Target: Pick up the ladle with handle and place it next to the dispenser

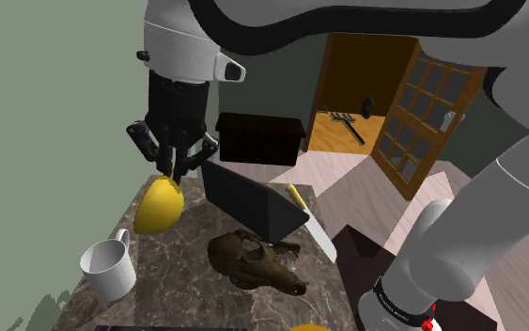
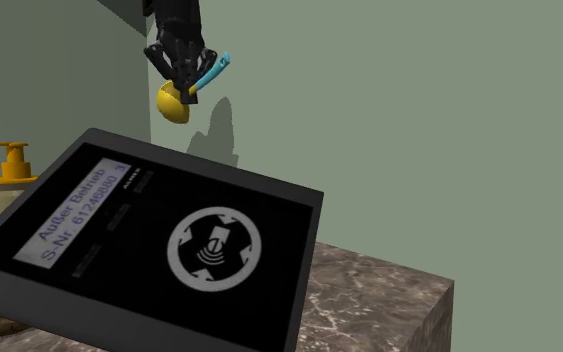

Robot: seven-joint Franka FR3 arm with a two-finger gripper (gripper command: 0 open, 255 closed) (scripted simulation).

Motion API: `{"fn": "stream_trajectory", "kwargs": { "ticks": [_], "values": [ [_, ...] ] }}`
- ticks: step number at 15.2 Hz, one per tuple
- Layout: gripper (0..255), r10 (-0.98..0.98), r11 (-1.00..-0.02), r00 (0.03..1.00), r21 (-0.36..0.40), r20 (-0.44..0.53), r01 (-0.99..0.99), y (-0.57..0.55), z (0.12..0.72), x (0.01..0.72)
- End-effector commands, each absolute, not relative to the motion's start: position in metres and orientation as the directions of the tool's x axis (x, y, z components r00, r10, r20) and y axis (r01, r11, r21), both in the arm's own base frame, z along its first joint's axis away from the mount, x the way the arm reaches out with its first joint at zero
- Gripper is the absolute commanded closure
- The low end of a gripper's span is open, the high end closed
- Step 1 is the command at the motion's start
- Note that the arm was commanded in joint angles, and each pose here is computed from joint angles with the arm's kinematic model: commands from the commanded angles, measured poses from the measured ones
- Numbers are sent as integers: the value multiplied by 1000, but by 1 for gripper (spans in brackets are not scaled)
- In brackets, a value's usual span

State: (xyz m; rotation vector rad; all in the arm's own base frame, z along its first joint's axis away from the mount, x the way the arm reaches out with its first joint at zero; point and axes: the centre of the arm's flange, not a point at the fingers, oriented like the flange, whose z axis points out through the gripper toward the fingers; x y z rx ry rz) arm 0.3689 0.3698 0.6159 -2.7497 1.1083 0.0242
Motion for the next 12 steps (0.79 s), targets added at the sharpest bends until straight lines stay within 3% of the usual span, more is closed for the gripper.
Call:
{"fn": "stream_trajectory", "kwargs": {
  "ticks": [1,12],
  "values": [
    [255,-687,-706,722,-157,-81,-690,382,614,343],
    [255,-687,-706,722,-157,-81,-690,443,615,212]
  ]
}}
